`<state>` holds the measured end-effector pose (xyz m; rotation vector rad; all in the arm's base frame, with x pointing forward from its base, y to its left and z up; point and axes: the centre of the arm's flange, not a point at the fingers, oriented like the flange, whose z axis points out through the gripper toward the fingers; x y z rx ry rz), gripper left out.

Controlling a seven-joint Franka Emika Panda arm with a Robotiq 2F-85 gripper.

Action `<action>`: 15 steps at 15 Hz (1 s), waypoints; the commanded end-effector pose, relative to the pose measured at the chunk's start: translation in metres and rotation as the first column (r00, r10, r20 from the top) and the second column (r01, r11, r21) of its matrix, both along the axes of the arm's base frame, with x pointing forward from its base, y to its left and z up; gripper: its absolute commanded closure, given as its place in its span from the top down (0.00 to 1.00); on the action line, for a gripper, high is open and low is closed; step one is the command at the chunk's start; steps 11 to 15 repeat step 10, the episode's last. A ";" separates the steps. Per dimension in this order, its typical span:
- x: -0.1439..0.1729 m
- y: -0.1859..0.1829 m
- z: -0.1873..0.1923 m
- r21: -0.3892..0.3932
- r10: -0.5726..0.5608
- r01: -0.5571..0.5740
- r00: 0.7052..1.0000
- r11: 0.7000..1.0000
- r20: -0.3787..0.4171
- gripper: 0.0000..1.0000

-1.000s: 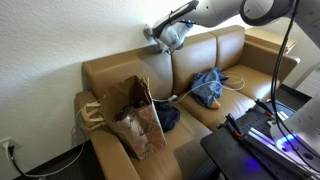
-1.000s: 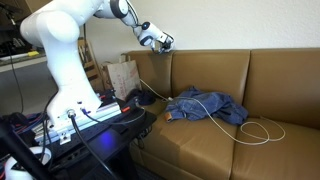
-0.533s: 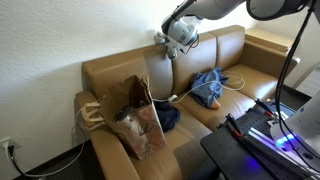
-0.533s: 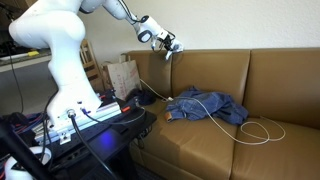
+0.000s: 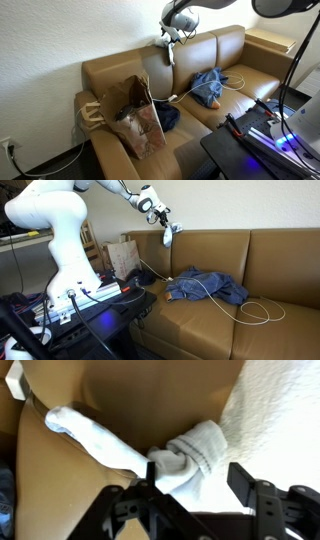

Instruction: Place the white socks on the backrest of the sofa

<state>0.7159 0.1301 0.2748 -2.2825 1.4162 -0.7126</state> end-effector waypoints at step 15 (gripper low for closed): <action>0.012 -0.019 0.088 0.226 -0.169 0.127 0.969 0.966 0.180 0.58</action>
